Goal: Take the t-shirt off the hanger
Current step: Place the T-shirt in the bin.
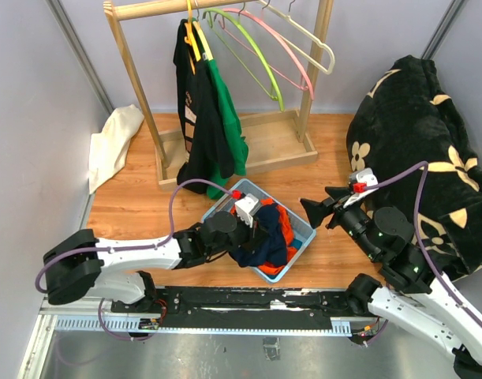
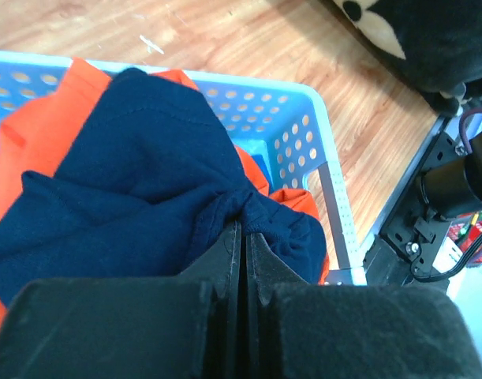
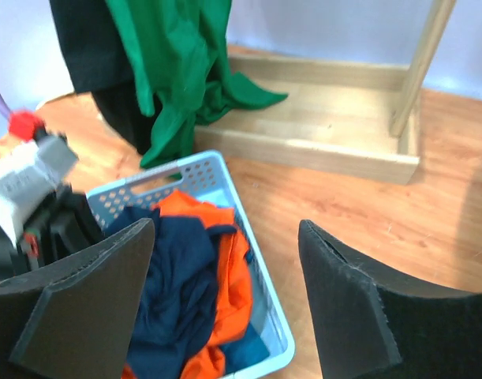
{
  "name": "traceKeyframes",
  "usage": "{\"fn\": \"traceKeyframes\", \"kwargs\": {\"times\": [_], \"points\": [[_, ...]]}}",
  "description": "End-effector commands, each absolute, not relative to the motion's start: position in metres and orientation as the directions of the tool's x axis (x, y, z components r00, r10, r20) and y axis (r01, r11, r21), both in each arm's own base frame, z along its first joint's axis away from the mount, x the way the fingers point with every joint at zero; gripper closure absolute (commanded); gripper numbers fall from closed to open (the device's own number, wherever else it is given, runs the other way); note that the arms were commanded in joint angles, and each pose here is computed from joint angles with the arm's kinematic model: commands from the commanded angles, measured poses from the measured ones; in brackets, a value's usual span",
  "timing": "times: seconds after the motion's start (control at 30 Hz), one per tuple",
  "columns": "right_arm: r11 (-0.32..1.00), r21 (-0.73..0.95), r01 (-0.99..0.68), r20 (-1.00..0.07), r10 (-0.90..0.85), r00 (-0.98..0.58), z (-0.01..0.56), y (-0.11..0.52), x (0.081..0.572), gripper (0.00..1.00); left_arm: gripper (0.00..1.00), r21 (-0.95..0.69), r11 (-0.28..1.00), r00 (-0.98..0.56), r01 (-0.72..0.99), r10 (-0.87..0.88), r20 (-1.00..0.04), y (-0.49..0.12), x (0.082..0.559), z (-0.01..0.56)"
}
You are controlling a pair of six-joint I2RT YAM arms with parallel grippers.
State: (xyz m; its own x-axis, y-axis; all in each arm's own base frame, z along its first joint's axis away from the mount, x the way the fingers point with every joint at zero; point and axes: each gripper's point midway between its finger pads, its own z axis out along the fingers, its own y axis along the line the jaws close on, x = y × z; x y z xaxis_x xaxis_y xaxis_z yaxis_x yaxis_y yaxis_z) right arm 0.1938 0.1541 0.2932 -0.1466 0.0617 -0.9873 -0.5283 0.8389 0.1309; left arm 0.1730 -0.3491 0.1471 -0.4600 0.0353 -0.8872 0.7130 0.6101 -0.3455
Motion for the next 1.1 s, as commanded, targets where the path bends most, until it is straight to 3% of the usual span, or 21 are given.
{"fn": "traceKeyframes", "kwargs": {"times": [0.0, 0.37, 0.6, 0.83, 1.07], "points": [[0.873, 0.114, -0.474, -0.989, 0.144, 0.027, 0.348, 0.146, 0.209, 0.24, 0.99, -0.378, 0.593, -0.498, 0.711, 0.045, -0.866, -0.359, 0.166, 0.119], [0.866, 0.087, -0.492, -0.986, 0.146, 0.082, 0.376, 0.152, 0.213, 0.22, 1.0, -0.384, 0.638, -0.578, 0.668, 0.12, -0.807, -0.366, 0.166, 0.065], [0.867, 0.07, -0.493, -0.981, 0.149, 0.122, 0.392, 0.149, 0.211, 0.19, 0.99, -0.376, 0.648, -0.582, 0.663, 0.129, -0.803, -0.367, 0.167, 0.073], [0.866, 0.056, -0.497, -0.978, 0.149, 0.149, 0.404, 0.153, 0.213, 0.19, 0.51, -0.369, 0.638, -0.552, 0.676, 0.107, -0.827, -0.366, 0.17, 0.116], [0.865, 0.047, -0.5, -0.975, 0.148, 0.164, 0.413, 0.157, 0.217, 0.18, 0.33, -0.389, 0.574, -0.503, 0.72, 0.047, -0.863, -0.369, 0.163, 0.176]]}}
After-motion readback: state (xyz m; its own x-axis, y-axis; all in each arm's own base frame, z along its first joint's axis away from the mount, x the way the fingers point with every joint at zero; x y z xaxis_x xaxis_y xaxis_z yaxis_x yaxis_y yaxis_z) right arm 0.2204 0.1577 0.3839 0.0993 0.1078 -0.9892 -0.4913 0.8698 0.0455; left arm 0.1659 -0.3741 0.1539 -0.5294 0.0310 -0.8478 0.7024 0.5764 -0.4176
